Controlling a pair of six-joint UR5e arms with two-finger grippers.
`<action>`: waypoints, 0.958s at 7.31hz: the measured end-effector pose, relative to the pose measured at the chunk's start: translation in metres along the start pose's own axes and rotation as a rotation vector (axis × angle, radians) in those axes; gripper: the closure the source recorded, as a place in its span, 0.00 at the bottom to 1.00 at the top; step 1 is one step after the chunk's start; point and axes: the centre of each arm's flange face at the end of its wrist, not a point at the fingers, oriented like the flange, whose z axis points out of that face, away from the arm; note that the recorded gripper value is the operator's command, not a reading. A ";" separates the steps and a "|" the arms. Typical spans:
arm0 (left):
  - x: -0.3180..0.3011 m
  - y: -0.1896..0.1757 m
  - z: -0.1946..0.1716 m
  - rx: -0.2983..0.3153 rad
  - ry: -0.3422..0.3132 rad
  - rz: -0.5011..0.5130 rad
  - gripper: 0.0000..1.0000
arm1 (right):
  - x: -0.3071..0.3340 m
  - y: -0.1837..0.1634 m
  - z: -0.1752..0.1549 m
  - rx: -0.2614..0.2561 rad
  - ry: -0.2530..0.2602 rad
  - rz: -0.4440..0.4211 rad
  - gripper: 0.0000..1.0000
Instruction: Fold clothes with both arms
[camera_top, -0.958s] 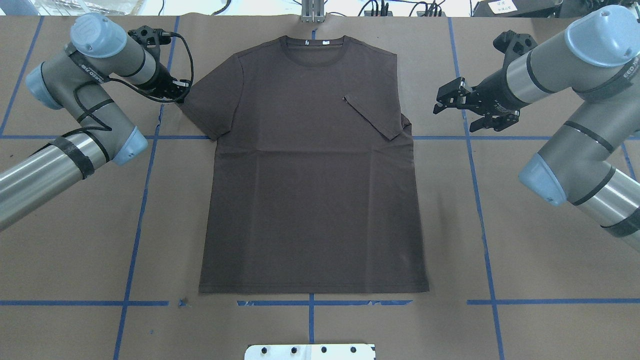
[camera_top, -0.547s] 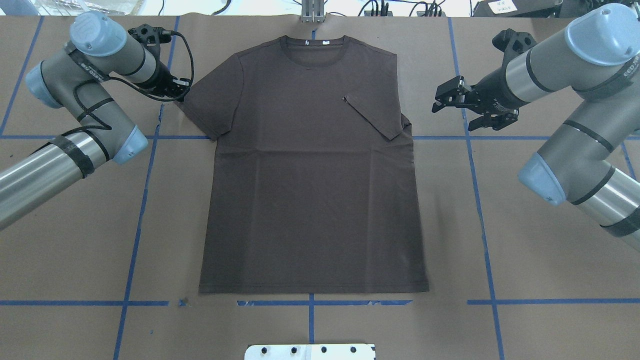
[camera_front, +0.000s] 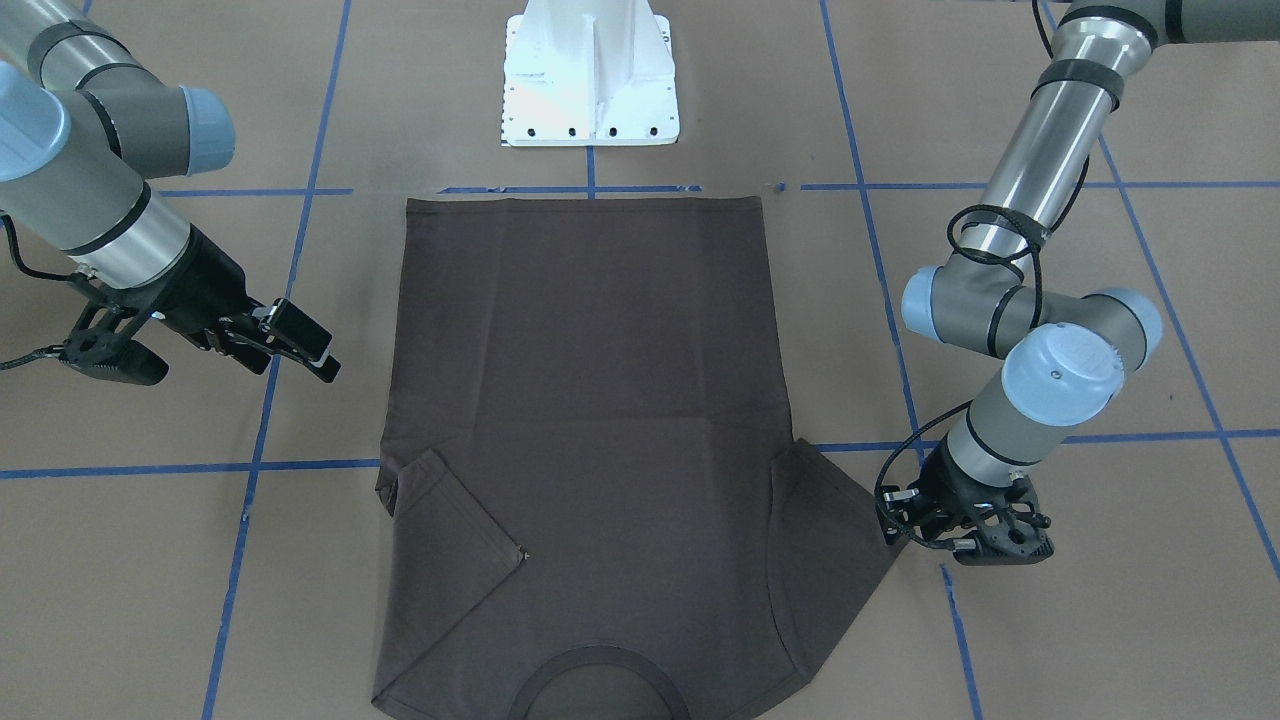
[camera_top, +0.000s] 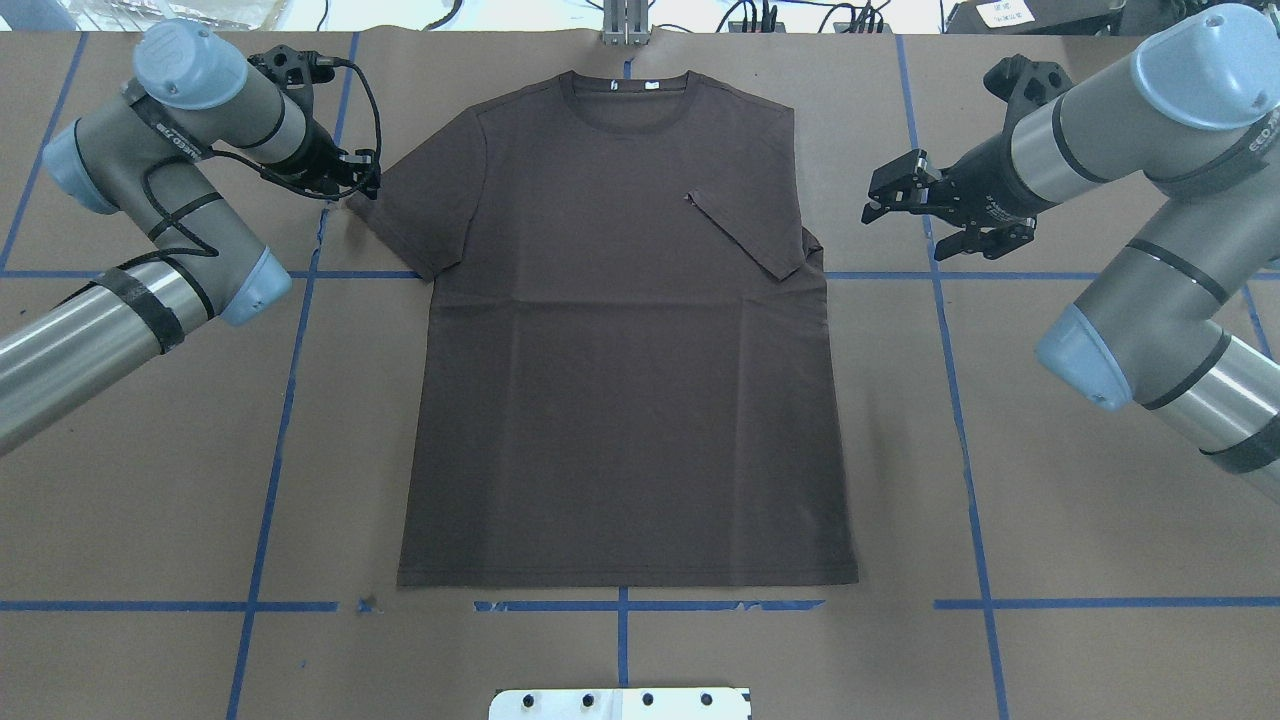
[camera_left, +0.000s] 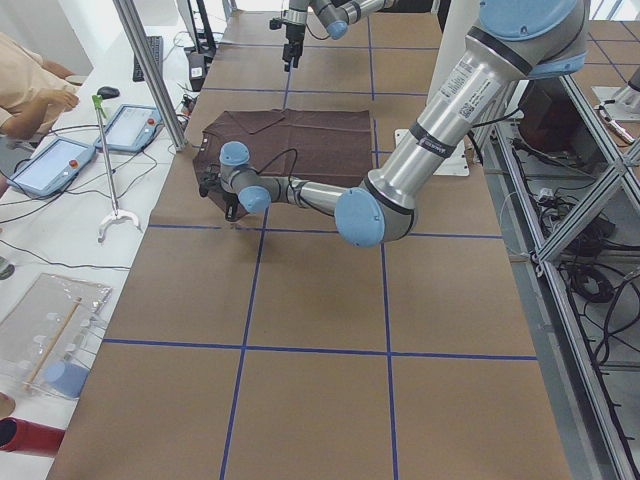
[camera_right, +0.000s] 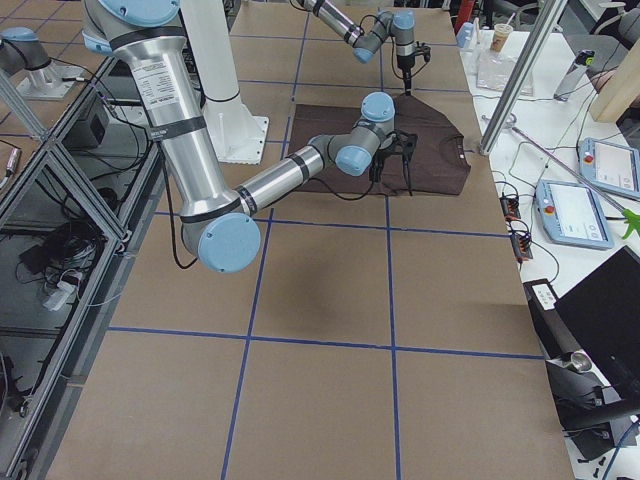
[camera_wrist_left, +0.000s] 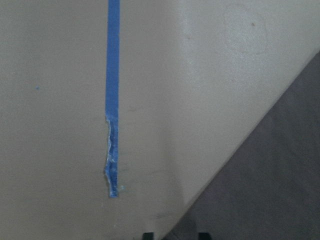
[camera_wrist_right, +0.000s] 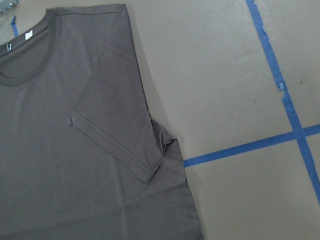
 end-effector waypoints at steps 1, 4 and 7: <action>0.000 0.000 0.000 0.000 0.000 -0.007 0.43 | 0.000 0.000 0.000 0.000 0.000 0.000 0.00; -0.001 0.001 0.002 -0.004 -0.001 -0.011 0.44 | 0.000 0.000 0.000 0.000 0.000 0.000 0.00; 0.002 0.003 0.003 -0.006 0.001 -0.011 0.45 | 0.002 0.000 0.000 -0.003 0.001 0.001 0.00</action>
